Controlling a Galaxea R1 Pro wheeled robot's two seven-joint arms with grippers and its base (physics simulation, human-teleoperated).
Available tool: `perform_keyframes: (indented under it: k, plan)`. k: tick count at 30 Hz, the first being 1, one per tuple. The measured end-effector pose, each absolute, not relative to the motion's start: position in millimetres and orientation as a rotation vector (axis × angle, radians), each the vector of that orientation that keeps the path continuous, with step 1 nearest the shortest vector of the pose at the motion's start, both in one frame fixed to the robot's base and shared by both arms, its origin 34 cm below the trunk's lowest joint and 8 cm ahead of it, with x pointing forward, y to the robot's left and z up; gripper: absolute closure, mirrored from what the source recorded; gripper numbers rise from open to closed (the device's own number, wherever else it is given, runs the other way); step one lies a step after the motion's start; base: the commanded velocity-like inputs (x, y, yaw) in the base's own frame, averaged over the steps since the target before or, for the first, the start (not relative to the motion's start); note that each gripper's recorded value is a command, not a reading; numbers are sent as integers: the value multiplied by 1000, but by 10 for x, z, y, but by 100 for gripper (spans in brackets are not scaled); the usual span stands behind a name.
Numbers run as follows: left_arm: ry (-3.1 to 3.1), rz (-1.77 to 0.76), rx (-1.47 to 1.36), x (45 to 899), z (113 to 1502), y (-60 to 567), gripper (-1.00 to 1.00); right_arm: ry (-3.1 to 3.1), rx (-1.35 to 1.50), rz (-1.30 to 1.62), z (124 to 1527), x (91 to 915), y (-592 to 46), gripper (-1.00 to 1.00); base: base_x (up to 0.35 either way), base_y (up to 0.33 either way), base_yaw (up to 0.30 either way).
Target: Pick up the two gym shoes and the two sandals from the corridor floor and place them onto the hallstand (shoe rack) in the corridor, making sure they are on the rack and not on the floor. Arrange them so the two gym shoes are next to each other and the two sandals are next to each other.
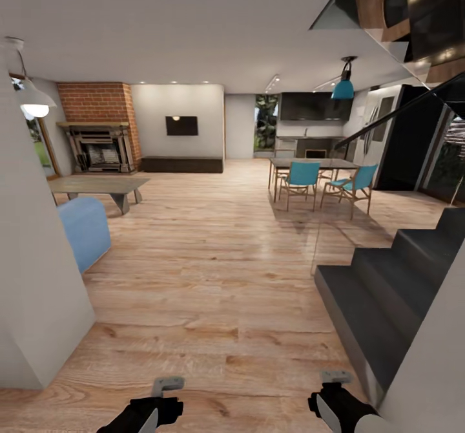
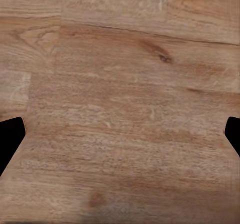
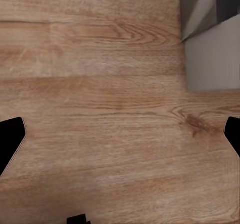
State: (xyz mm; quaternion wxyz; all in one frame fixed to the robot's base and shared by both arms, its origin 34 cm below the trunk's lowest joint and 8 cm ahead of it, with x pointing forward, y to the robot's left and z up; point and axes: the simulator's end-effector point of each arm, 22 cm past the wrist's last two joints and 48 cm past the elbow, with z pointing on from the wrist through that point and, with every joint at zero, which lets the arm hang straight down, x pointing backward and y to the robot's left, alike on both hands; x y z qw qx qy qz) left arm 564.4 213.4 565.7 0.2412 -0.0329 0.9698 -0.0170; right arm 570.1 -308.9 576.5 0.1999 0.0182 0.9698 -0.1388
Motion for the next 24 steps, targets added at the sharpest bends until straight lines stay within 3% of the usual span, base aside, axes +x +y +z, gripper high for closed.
perform_keyframes:
  k: [24]
  plan:
    - [2627,-48,-90,5709,5767,2134,-100,2686,44,-368,5874,5772,-2961,-100,0,0,243]
